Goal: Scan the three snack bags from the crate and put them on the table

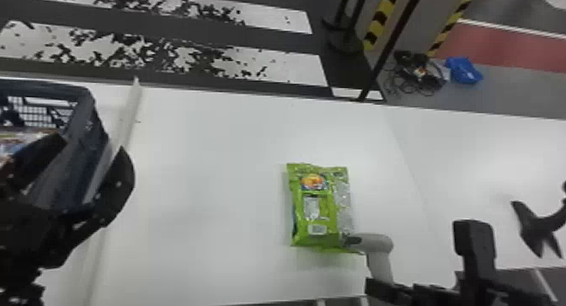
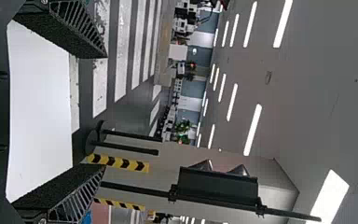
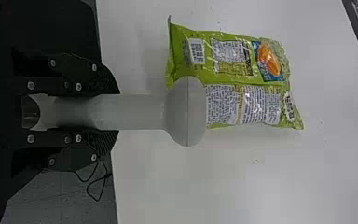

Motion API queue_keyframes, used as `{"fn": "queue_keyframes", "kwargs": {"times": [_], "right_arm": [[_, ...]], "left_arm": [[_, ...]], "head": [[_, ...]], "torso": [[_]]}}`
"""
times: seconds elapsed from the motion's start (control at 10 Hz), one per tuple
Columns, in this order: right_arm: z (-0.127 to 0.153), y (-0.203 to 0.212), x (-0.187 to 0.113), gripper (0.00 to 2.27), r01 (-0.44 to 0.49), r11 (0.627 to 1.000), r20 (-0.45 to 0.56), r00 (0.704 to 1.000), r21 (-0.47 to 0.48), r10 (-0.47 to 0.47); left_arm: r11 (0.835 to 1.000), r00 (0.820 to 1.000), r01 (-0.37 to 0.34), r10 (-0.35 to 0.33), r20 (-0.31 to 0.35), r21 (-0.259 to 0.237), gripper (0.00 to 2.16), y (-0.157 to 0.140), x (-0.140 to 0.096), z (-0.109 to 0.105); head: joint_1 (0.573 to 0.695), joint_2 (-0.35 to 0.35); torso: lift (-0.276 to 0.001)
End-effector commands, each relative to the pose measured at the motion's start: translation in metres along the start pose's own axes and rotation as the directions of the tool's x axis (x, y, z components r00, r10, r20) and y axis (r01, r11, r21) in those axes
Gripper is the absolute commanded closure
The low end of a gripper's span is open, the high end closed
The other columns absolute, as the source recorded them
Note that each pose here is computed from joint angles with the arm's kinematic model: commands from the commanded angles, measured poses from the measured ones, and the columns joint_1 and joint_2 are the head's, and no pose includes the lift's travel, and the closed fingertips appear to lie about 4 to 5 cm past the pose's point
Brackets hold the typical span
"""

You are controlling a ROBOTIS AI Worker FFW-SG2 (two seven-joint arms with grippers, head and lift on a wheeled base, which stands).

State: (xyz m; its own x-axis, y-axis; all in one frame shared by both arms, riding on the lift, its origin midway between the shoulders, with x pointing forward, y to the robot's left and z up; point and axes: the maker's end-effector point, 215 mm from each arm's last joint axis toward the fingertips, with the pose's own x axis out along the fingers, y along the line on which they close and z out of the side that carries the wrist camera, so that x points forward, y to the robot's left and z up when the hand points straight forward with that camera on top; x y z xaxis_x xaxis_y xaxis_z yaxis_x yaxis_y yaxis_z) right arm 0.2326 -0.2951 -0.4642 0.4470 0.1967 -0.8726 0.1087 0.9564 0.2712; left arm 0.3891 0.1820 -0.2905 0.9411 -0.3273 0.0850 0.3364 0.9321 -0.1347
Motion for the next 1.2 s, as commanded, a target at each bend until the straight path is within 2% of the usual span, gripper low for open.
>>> {"fn": "queue_keyframes", "kwargs": {"times": [0.0, 0.4, 0.7, 0.9, 1.1], "right_arm": [[0.005, 0.002, 0.003, 2.22, -0.008, 1.000, 0.010, 1.000, 0.002, 0.007], [0.011, 0.008, 0.024, 2.22, -0.035, 0.999, 0.015, 0.999, 0.024, 0.035], [0.001, 0.002, 0.039, 2.23, -0.033, 0.998, -0.018, 0.999, 0.048, 0.034], [0.001, 0.001, 0.039, 2.22, -0.038, 0.998, -0.018, 0.999, 0.054, 0.039], [0.023, -0.004, 0.025, 2.22, -0.033, 0.998, 0.034, 0.999, 0.050, 0.032]], "left_arm": [[1.000, 1.000, 0.000, 0.000, 0.002, 0.002, 0.03, 0.000, -0.001, 0.001], [1.000, 1.000, -0.004, 0.005, -0.003, 0.008, 0.03, 0.001, -0.005, -0.001], [1.000, 1.000, -0.010, 0.010, 0.006, 0.014, 0.03, 0.003, -0.007, 0.002], [1.000, 1.000, -0.010, 0.010, 0.009, 0.014, 0.03, 0.003, -0.007, 0.003], [1.000, 1.000, -0.010, 0.010, 0.009, 0.014, 0.03, 0.002, -0.008, 0.004]], "head": [[0.695, -0.215], [0.695, -0.198], [0.695, -0.183], [0.695, -0.181], [0.695, -0.183]], "torso": [[-0.094], [-0.094], [-0.094], [-0.094], [-0.094]]}}
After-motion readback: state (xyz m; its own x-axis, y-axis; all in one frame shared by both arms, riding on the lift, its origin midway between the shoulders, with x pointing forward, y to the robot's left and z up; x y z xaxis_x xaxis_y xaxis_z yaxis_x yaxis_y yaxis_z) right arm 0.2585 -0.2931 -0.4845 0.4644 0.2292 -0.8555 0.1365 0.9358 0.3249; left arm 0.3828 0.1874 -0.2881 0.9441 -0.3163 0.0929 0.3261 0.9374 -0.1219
